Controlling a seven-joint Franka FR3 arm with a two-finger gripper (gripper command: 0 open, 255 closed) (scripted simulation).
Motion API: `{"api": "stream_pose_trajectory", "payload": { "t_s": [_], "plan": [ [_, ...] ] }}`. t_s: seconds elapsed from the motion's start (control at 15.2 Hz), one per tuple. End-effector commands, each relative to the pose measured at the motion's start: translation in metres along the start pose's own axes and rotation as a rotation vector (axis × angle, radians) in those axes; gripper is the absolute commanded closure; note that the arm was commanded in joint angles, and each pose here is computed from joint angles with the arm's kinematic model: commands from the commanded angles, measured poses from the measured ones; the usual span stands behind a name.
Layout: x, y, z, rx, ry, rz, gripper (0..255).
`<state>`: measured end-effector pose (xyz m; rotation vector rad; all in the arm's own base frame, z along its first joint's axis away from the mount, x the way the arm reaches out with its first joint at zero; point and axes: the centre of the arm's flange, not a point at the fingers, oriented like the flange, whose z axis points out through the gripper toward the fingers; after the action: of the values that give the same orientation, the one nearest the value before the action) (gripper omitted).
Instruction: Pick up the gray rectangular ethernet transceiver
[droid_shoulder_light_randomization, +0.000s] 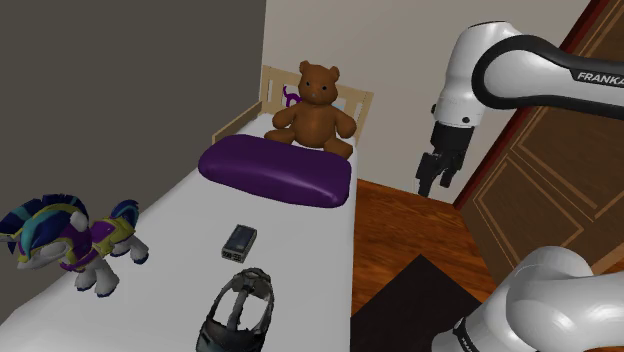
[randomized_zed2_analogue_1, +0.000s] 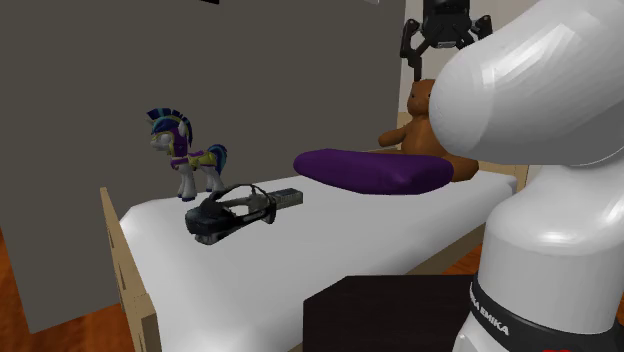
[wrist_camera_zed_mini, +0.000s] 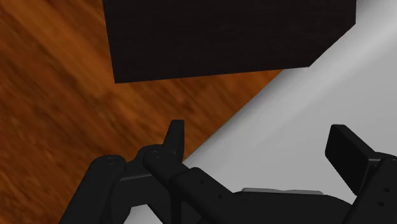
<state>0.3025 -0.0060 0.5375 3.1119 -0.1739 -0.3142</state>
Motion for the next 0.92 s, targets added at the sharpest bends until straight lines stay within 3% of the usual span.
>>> {"api": "stream_pose_trajectory", "payload": {
  "t_s": [0.0,0.86],
  "plan": [
    [0.000,0.000,0.000,0.000,0.000,0.000,0],
    [0.070,-0.126,0.082,0.019,0.058,0.084,0]
  ]
}}
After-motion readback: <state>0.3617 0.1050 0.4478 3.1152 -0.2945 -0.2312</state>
